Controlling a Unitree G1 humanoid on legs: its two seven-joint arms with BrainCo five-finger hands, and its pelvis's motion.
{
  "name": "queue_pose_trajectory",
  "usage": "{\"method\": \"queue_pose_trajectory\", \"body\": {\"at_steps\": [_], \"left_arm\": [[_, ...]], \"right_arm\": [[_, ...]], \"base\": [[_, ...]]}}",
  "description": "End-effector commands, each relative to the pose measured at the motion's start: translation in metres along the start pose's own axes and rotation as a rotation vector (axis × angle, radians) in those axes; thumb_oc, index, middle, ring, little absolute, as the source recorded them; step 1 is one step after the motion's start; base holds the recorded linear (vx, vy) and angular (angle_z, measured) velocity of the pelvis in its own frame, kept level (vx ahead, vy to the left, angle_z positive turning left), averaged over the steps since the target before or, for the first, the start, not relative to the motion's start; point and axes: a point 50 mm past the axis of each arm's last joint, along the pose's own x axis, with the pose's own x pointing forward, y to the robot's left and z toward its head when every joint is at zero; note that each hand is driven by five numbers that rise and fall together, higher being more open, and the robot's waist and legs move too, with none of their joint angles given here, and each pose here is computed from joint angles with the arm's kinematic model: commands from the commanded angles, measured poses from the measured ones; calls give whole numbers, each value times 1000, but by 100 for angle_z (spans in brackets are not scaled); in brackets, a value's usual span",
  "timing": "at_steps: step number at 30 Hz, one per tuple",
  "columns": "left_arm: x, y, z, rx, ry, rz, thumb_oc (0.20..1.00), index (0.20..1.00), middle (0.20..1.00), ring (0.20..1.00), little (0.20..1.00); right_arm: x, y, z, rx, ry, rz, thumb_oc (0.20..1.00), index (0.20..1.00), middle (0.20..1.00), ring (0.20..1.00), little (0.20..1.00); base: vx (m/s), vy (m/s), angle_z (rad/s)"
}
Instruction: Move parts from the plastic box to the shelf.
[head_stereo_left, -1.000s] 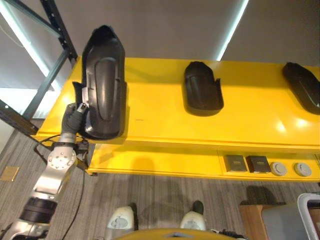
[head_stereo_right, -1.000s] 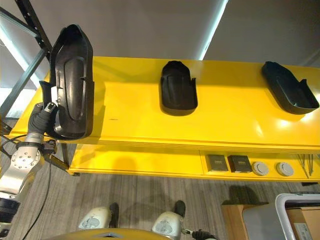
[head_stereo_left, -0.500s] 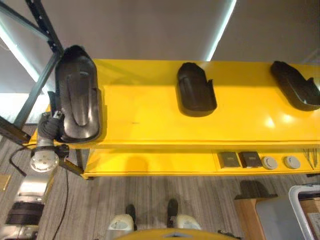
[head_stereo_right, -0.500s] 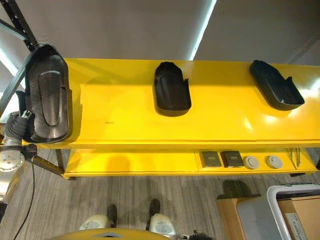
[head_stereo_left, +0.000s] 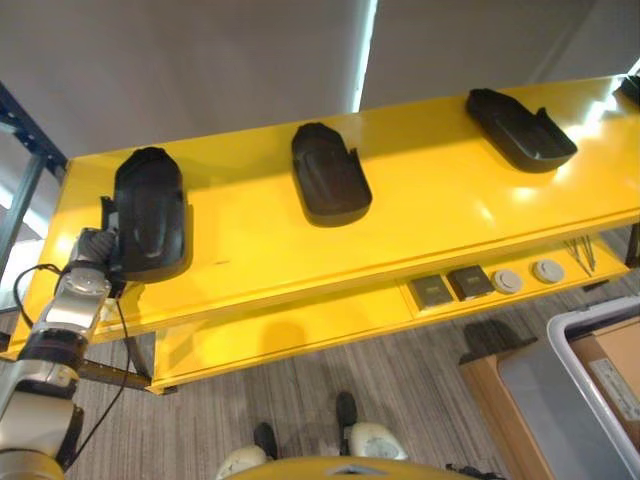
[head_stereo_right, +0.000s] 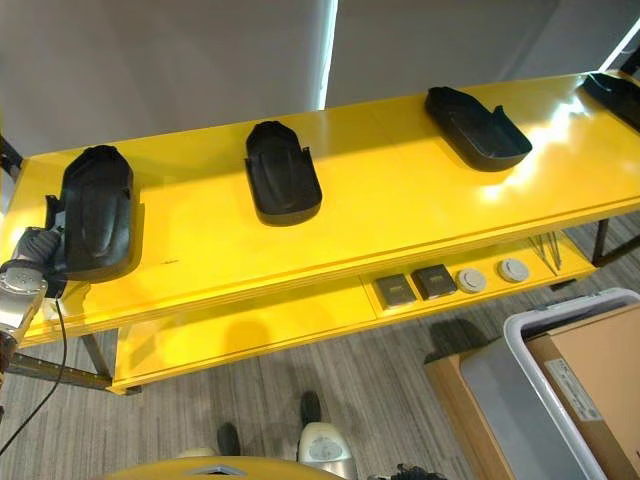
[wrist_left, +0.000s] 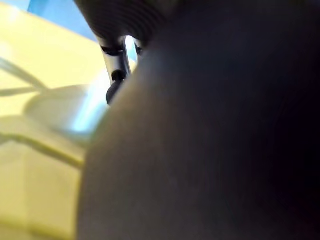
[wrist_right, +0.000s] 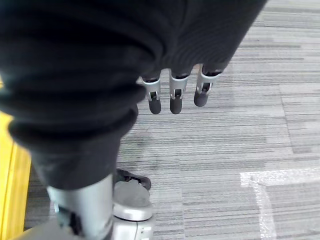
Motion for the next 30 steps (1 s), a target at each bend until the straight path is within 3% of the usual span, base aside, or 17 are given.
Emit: {"method": "queue_pose_trajectory", "body": {"at_steps": [1, 9, 15, 16, 17, 18, 26, 30], "left_arm": [[4, 26, 45, -11, -148, 92, 200, 200, 200, 200, 200], [8, 2, 13, 7, -20, 99, 200, 200, 200, 200, 200], [8, 2, 3, 27, 18, 131, 213, 213, 213, 213, 213], [8, 3, 3, 26, 23, 134, 470, 470, 470, 470, 470], [9, 3, 2, 23, 28, 136, 846, 846, 846, 846, 846], [9, 5, 0, 20, 45, 144, 1000, 1000, 1000, 1000, 1000], [10, 16, 1, 1, 50, 226, 1000, 1000, 1000, 1000, 1000], [5, 29, 30, -64, -119, 237, 1000, 1000, 1000, 1000, 1000]], "right_arm": [[-1, -11, -5, -57, 10, -16, 1000, 1000, 1000, 1000, 1000], [0, -5, -5, -63, 3, -9, 1000, 1000, 1000, 1000, 1000], [0, -5, -9, -66, 17, -10, 1000, 1000, 1000, 1000, 1000], [0, -5, -9, -67, 18, -9, 1000, 1000, 1000, 1000, 1000], [0, -5, -9, -67, 19, -9, 1000, 1000, 1000, 1000, 1000], [0, -5, -10, -68, 23, -8, 1000, 1000, 1000, 1000, 1000], [0, -1, -9, -76, 22, 1, 1000, 1000, 1000, 1000, 1000], [1, 5, -10, -99, 26, 8, 1000, 1000, 1000, 1000, 1000]], "base": [[-6, -8, -10], [6, -7, -7], [1, 0, -5], [2, 0, -13], [7, -1, -9], [10, -2, -4], [0, 0, 0], [-20, -8, 1]]}}
